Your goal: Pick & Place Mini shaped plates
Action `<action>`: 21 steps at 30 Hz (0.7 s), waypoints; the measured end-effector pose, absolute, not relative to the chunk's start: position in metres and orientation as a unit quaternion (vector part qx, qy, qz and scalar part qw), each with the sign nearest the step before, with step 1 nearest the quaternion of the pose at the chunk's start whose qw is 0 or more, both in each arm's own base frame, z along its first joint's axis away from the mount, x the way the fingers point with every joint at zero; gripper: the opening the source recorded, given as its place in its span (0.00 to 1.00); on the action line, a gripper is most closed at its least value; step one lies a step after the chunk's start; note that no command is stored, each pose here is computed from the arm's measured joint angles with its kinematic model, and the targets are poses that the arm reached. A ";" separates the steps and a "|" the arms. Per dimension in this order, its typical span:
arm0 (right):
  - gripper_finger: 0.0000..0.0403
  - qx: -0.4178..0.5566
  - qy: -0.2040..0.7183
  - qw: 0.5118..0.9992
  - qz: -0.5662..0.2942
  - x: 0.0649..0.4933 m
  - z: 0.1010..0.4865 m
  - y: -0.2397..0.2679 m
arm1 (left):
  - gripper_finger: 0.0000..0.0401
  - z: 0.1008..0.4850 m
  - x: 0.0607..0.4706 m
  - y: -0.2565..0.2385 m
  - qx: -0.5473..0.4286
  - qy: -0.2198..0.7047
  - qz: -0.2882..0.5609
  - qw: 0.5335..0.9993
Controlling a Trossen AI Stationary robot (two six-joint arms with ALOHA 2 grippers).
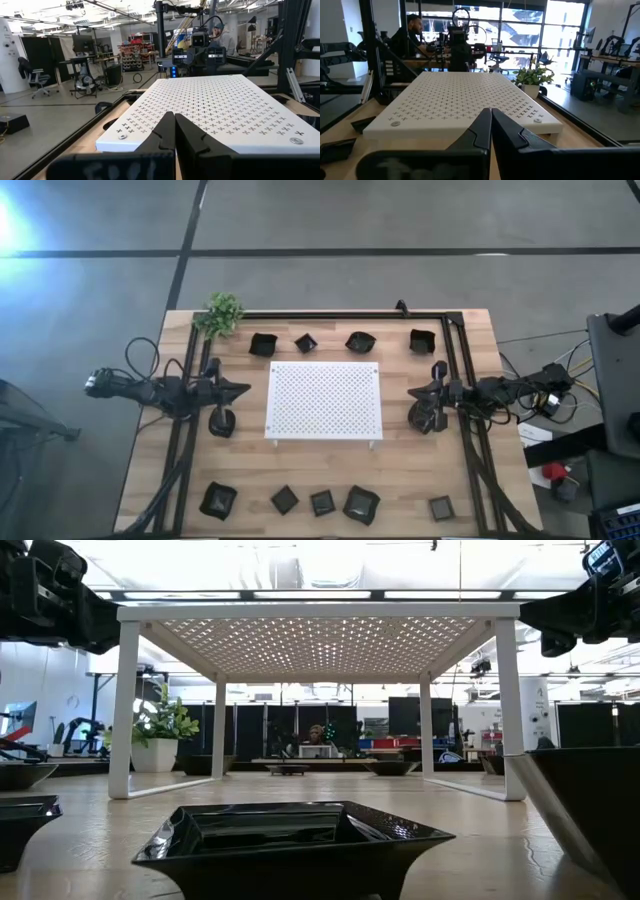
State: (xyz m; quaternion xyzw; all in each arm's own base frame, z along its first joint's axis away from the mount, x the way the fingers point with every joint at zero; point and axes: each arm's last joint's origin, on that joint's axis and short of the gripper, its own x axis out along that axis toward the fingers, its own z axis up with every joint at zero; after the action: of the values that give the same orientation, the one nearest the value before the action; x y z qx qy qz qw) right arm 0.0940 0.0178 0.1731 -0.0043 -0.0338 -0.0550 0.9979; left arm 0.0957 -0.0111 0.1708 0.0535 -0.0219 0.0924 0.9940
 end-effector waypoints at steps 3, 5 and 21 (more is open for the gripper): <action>0.02 0.000 -0.034 0.998 -0.055 0.094 0.173 0.018 | 0.00 0.171 0.096 -0.011 0.054 -0.022 0.093 0.994; 0.02 0.013 -0.035 0.998 -0.054 0.094 0.173 0.018 | 0.00 0.171 0.096 -0.011 0.054 -0.022 0.092 0.994; 0.02 0.087 -0.046 0.994 -0.051 0.094 0.175 0.018 | 0.00 0.171 0.096 -0.011 0.054 -0.022 0.093 0.994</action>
State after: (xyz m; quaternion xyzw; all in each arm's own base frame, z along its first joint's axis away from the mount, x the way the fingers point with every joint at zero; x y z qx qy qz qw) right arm 0.0939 0.0178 0.1747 0.0869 -0.0464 -0.0511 0.9938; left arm 0.0957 -0.0111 0.1708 0.0536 -0.0219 0.0925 0.9940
